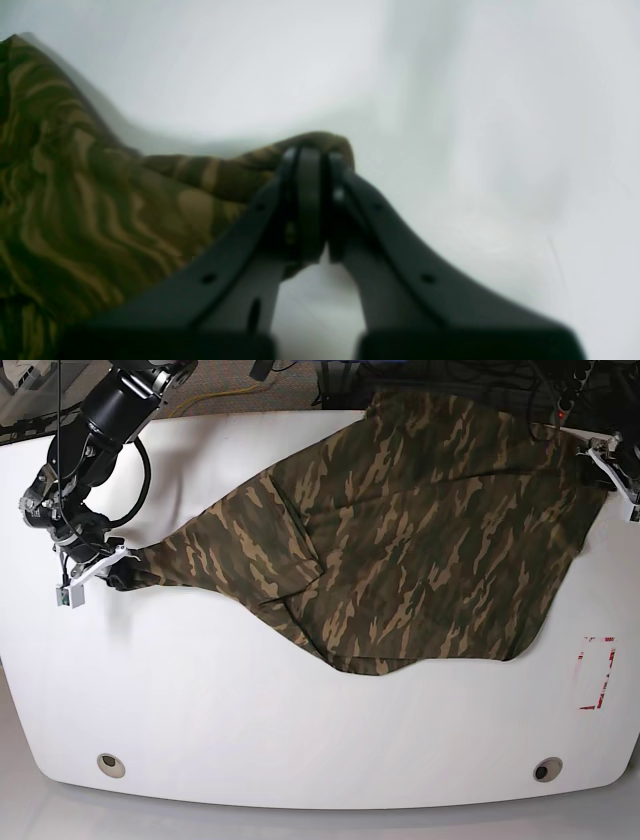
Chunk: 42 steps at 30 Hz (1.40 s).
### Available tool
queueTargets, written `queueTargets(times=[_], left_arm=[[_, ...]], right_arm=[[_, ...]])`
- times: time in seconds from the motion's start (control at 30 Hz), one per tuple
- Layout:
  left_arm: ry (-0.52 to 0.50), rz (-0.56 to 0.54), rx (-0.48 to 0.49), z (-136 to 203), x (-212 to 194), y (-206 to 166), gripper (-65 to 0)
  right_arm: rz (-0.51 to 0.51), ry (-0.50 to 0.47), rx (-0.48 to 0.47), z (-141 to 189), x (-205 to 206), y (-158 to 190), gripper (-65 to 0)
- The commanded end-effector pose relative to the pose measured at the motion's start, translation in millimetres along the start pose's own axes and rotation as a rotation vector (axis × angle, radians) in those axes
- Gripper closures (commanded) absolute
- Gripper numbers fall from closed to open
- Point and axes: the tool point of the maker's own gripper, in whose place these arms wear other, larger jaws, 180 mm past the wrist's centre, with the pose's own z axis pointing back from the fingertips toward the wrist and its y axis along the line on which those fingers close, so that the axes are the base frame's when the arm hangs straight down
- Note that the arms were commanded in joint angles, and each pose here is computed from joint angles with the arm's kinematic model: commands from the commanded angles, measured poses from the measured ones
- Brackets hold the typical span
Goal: Fold the T-shirt properly
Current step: 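Drag the left gripper along the shirt edge away from the right gripper, then lift the shirt with both grippers and swing it across the table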
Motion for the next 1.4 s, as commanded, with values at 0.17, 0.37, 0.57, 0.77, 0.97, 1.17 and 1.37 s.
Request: queueTargets(times=[0.17,0.37,0.57,0.77,0.97,1.17,1.37], left_arm=[[-0.163,-0.16,0.061,35,63,-7,-49.9],[-0.282,-0.213,0.084,45,111,-13,-49.9],[-0.268,-0.237,0.101,13,151,-9,-49.9],[-0.271,-0.24,0.074,-24,198,-9,-49.9],[-0.279,-0.223,0.002,-62,225,-16,-49.9],[-0.276,-0.146,-0.066,-92,227,-17,-49.9],[-0.257,-0.093,-0.146,-122,218,-31,-49.9]], right_arm=[[0.016,-0.061,-0.001,5,21,0,0.0],[0.017,-0.062,0.0,4,21,0,0.0],[0.017,-0.064,0.0,4,22,0,0.0],[0.034,-0.054,0.015,1,21,7,0.0],[0.055,-0.044,0.033,-4,21,15,0.0],[0.058,-0.041,0.036,-4,21,16,0.0],[0.058,-0.041,0.036,-4,21,16,0.0]])
